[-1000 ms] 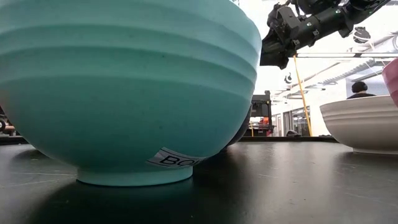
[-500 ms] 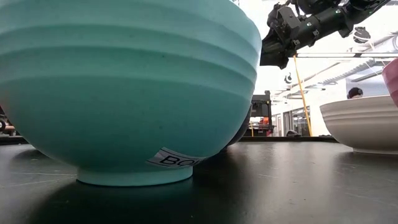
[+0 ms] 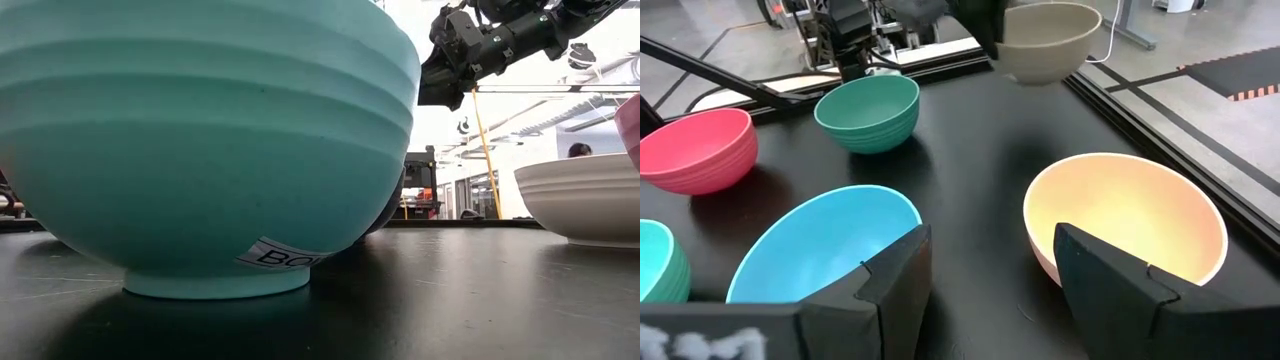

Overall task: Nest bowls inside each other
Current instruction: Stack the gray bowl on the blue bowl, then stack the white bowl on the gray bowl

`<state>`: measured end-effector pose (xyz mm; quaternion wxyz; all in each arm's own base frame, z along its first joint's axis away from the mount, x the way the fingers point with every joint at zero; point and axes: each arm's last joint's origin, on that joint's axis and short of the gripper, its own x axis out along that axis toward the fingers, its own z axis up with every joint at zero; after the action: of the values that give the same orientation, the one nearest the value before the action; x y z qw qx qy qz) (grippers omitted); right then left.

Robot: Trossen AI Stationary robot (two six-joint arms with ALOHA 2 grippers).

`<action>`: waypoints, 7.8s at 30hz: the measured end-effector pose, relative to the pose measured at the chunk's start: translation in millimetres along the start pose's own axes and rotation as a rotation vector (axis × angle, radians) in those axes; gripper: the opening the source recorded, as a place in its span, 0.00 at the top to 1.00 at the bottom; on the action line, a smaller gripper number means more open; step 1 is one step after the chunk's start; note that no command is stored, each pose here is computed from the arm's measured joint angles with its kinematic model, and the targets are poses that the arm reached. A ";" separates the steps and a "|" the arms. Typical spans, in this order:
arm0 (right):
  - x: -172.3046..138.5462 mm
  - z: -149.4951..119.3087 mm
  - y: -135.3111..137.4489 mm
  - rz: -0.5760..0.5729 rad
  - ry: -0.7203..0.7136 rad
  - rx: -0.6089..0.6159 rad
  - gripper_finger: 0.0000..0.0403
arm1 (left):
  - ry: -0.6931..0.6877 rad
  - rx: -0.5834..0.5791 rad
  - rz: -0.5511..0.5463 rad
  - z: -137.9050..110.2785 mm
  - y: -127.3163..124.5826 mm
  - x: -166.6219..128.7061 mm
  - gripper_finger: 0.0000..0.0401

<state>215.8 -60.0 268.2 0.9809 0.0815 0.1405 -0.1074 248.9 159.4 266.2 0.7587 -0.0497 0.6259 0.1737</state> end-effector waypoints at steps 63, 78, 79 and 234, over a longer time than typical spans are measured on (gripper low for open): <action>-107.8 -24.6 1.6 0.103 -0.204 -0.041 0.49 | -0.143 0.450 -0.327 84.3 -274.1 -39.0 0.99; -104.5 -29.2 1.5 0.104 -0.147 0.000 0.49 | -0.102 0.515 -0.196 89.5 -296.4 4.7 0.99; -104.4 -29.9 1.4 0.104 -0.139 0.007 0.49 | -0.099 0.513 -0.192 89.4 -295.9 4.8 0.99; -64.3 -66.4 26.9 -0.233 1.136 0.461 0.58 | -1.291 0.123 -0.353 -227.3 -96.8 -70.6 0.44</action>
<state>144.7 -9.3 227.7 0.6922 0.3194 0.6213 -0.1813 57.4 -11.9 272.7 0.9993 0.0061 0.0378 0.0061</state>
